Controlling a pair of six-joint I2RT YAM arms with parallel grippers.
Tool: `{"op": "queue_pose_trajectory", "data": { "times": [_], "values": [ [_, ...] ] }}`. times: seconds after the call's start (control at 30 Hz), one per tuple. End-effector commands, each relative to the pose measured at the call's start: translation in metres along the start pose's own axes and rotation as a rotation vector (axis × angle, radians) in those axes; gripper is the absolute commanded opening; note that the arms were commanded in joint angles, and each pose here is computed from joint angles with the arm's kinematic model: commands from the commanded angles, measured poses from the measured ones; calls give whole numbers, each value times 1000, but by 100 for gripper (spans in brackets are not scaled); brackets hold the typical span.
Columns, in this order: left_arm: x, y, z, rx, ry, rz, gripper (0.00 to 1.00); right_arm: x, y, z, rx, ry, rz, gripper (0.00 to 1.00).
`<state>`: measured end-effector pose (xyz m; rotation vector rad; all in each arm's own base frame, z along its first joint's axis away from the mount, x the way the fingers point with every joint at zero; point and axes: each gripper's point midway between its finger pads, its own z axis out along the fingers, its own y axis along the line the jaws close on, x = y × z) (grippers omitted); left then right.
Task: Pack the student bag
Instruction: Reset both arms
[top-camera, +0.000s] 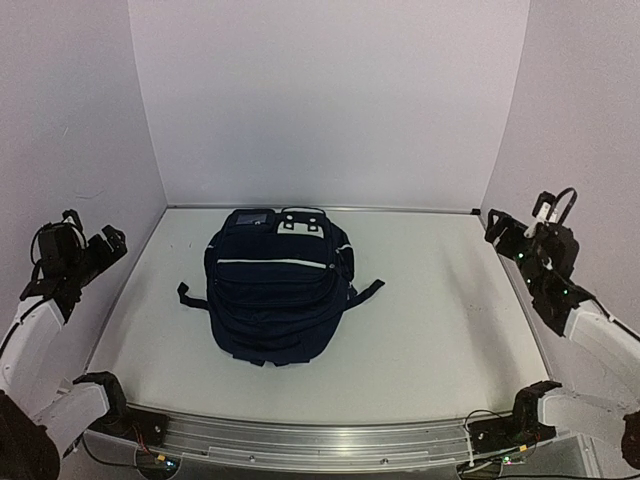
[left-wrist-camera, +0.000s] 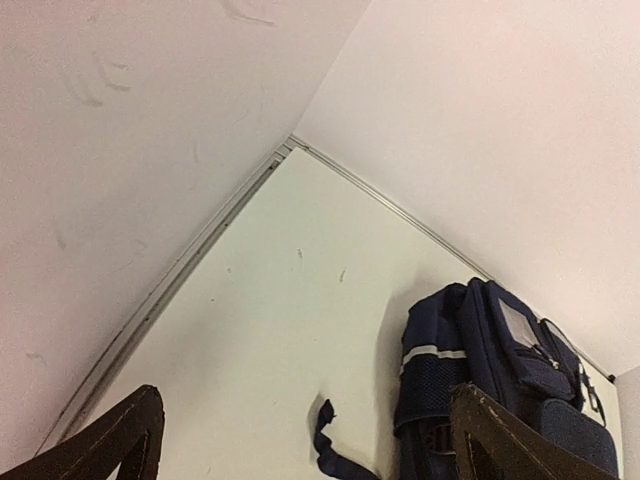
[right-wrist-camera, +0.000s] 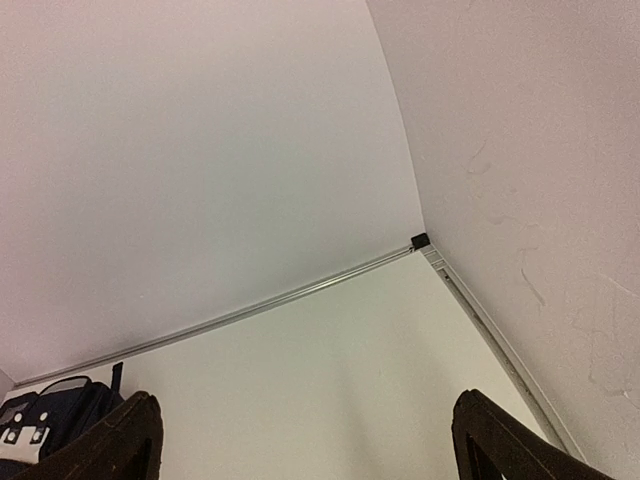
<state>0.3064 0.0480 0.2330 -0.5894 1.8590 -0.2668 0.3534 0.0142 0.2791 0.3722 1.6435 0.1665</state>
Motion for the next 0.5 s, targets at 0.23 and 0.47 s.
{"op": "queue_pose_trajectory", "data": {
  "times": [0.23, 0.47],
  "values": [
    [1, 24, -9, -69, -156, 64, 100, 3, -34, -36, 50, -247, -26, 98],
    [-1, 23, -7, -71, -151, 66, 100, 1, -33, -36, 46, -251, -30, 98]
  ]
}}
